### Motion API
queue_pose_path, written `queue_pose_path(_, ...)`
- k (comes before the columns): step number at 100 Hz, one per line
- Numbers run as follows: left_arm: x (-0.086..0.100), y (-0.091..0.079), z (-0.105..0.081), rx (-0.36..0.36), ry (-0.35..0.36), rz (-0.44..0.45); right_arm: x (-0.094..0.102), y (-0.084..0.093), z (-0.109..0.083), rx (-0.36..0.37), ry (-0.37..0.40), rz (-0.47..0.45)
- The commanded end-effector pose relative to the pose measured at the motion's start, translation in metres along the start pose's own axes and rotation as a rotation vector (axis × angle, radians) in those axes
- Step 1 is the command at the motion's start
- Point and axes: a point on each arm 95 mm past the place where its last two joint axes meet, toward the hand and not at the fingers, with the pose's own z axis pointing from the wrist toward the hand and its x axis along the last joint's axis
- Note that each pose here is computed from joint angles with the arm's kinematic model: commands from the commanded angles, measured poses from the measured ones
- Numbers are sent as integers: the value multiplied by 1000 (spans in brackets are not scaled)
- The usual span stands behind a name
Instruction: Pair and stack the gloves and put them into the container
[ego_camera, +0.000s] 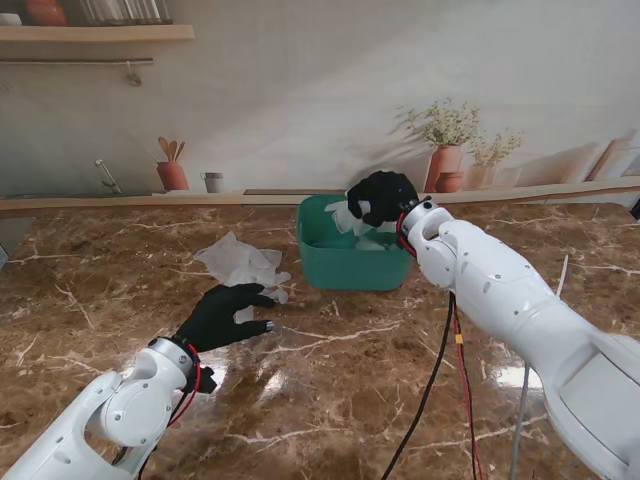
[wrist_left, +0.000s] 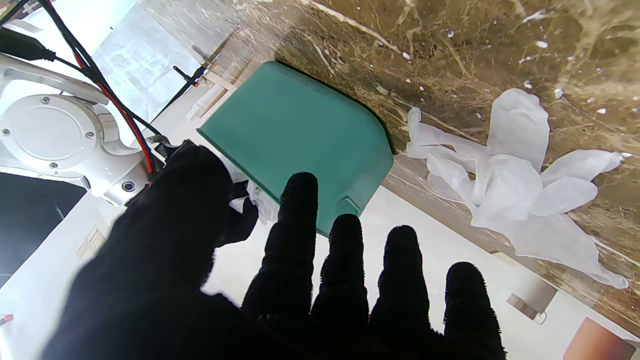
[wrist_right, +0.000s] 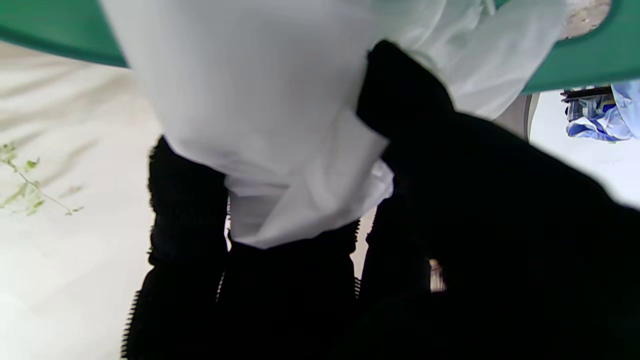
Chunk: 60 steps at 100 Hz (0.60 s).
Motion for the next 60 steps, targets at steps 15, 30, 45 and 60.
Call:
queue_pose_path(15,-1,0,-2,-5,-2,8,-8,8,5,30,-19,-7)
queue_pose_path(30,-1,1,-1,-8,1,7,-10,11,-1,67,-23,-10)
queue_pose_path(45,0,1,1,-9,8,8,-12,14,-5,82,-25,-11)
queue_pose_path(60,0,2,3,-11,13,8,-14,15,-8,90,-20,-6)
